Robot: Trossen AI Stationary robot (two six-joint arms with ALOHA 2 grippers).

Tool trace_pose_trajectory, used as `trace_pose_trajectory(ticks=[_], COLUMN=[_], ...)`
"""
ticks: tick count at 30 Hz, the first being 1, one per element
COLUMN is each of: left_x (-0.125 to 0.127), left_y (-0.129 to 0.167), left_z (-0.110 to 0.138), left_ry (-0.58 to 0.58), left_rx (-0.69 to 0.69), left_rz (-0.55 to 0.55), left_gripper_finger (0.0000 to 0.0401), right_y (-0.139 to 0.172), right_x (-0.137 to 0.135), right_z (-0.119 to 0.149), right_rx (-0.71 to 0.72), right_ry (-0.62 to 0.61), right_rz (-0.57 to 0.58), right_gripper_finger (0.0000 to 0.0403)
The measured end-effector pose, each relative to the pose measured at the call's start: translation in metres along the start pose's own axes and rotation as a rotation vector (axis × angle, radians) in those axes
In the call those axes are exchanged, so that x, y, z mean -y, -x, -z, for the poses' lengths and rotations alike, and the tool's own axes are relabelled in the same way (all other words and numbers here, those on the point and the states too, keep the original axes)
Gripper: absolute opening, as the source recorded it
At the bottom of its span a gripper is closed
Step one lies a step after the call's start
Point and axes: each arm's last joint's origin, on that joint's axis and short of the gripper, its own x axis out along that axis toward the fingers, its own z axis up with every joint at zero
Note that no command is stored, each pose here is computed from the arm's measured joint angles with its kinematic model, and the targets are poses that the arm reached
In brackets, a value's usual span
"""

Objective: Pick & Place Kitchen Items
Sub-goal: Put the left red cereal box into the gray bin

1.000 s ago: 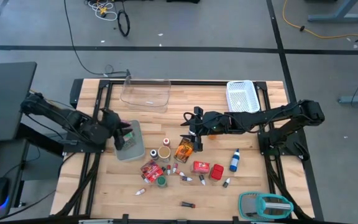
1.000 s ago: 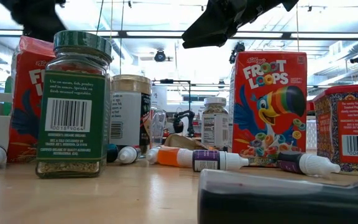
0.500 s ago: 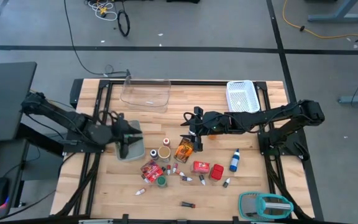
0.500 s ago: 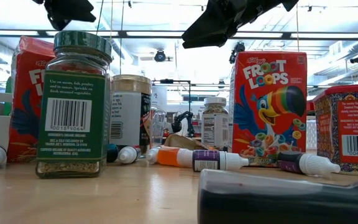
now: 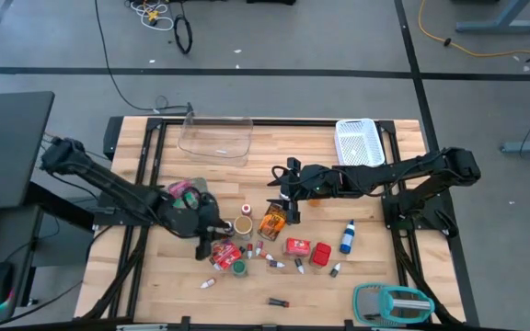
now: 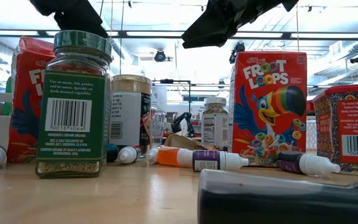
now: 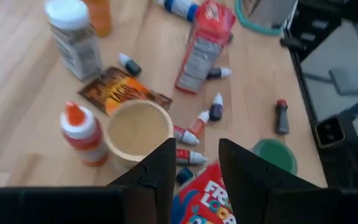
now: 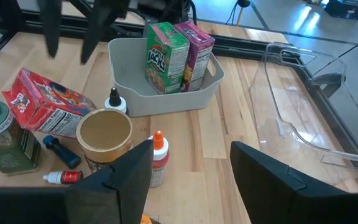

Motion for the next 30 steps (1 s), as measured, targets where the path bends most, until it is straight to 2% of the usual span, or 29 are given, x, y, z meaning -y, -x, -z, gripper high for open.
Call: trace_pose_trajectory(ticks=[9, 11, 17, 22, 30], left_x=[0.030, 0.033, 0.039, 0.038, 0.039], left_y=[-0.019, -0.022, -0.026, -0.023, -0.021], left_z=[-0.001, 0.003, 0.016, 0.024, 0.026], left_ry=[-0.022, 0.007, 0.043, 0.059, 0.055], left_rx=[-0.054, -0.070, -0.133, -0.172, -0.180], left_rz=[0.031, 0.031, 0.003, -0.067, -0.072], left_gripper_finger=[0.0130, 0.0130, 0.0130, 0.0130, 0.0130], right_y=[0.000, 0.000, 0.000, 0.000, 0.000], right_x=[0.000, 0.000, 0.000, 0.000, 0.000], right_z=[0.000, 0.000, 0.000, 0.000, 0.000], right_rx=[0.000, 0.000, 0.000, 0.000, 0.000], right_ry=[0.000, 0.000, -0.004, -0.006, -0.007], right_rz=[0.000, 0.000, 0.000, 0.000, 0.000], right_gripper_finger=[0.0223, 0.0223, 0.0223, 0.0223, 0.0223])
